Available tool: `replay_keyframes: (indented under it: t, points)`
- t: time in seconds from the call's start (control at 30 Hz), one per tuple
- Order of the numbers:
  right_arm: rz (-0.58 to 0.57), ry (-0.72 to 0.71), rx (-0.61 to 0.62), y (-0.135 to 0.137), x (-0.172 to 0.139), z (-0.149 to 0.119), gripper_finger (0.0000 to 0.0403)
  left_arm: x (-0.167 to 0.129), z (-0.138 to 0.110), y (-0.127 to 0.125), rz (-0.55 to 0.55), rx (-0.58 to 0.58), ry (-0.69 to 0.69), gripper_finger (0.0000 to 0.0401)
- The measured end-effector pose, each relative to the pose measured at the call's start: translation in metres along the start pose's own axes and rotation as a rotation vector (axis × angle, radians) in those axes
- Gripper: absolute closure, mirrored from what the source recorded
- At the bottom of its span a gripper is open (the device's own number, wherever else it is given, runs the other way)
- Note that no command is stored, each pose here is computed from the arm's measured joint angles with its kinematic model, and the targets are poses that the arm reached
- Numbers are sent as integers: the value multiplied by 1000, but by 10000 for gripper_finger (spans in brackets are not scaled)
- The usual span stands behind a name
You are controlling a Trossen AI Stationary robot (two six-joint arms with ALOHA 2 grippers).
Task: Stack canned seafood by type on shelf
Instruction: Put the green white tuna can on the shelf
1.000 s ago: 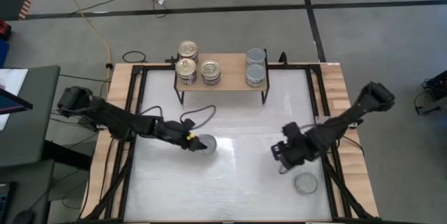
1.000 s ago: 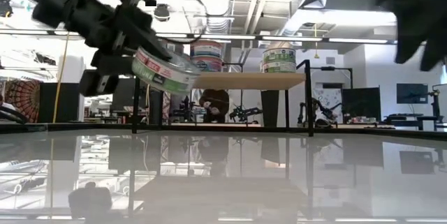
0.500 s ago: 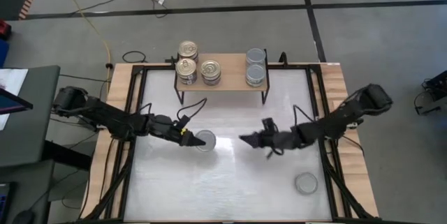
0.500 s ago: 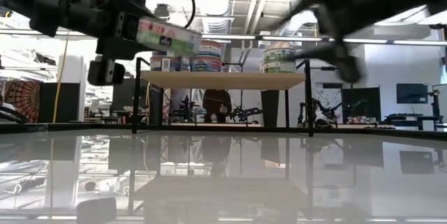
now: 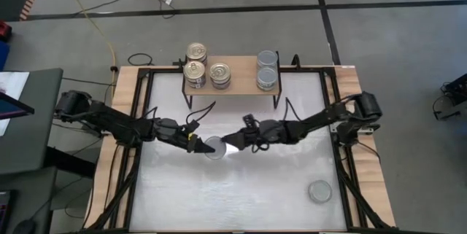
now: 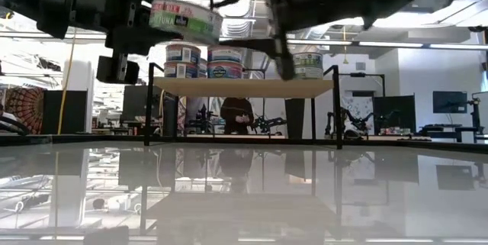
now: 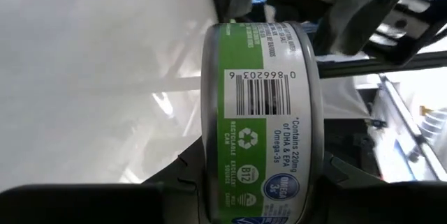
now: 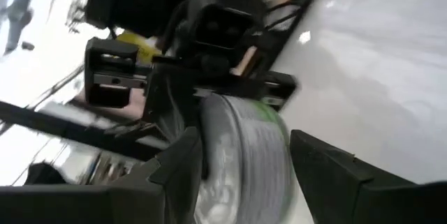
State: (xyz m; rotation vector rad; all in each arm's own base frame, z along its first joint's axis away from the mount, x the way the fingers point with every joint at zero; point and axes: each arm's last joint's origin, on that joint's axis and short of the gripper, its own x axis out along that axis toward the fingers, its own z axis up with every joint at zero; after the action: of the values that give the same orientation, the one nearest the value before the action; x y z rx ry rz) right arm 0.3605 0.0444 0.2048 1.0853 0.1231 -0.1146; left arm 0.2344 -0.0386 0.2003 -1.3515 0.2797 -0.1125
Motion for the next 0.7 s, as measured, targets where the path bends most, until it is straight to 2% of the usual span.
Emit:
replay_keyframes:
  t: [0.17,0.3,0.4,0.53,0.7]
  points:
    - [76,99,-37,7,24,11,163,0,0,-4,-49,12,12,279]
    - [81,144,-41,8,30,16,166,0,0,-5,-54,26,20,278]
    - [82,174,-61,8,30,17,186,0,0,-6,-66,38,17,278]
    - [102,194,-59,10,29,17,237,0,1,-8,-88,60,16,278]
    - [106,196,-59,10,29,17,243,0,2,-8,-87,70,17,277]
